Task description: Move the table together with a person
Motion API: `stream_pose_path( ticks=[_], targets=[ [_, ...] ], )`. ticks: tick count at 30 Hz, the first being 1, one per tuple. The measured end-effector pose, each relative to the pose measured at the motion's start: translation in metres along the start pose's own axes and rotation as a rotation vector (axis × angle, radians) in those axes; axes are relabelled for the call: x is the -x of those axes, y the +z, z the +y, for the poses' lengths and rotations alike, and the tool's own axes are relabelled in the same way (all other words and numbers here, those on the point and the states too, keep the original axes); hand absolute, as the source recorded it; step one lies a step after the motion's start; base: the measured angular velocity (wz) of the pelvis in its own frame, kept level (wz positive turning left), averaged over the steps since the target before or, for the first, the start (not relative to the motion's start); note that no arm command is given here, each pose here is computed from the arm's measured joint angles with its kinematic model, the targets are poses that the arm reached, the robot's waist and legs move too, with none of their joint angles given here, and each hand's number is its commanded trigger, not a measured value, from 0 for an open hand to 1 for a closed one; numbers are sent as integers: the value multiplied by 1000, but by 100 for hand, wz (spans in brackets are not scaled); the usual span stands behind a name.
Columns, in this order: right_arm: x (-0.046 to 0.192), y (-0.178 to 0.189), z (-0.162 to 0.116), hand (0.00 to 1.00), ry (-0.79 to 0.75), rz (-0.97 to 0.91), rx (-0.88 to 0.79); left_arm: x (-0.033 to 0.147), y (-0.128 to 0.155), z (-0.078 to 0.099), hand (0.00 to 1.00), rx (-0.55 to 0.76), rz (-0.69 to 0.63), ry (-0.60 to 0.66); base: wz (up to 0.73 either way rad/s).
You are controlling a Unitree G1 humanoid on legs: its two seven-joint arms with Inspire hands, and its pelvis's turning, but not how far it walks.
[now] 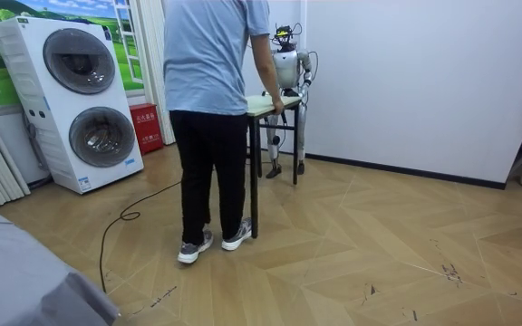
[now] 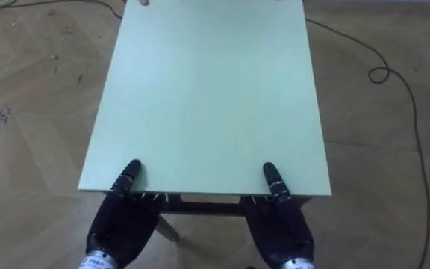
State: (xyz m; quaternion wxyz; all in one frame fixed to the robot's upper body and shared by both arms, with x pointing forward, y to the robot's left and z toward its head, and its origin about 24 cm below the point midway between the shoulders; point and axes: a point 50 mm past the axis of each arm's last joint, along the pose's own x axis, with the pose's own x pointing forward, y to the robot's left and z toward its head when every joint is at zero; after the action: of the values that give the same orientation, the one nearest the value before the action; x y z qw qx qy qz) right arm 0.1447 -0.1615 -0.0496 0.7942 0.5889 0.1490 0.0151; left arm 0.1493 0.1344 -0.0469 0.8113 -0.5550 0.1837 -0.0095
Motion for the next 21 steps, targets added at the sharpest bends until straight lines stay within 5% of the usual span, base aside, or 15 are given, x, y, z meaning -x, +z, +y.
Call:
stream_pose_path(
  ticks=[21],
  targets=[
    [26, -17, -17, 100, -80, 30, -51, 16, -3, 14, 100, -47, 28, 51, 4]
  ],
)
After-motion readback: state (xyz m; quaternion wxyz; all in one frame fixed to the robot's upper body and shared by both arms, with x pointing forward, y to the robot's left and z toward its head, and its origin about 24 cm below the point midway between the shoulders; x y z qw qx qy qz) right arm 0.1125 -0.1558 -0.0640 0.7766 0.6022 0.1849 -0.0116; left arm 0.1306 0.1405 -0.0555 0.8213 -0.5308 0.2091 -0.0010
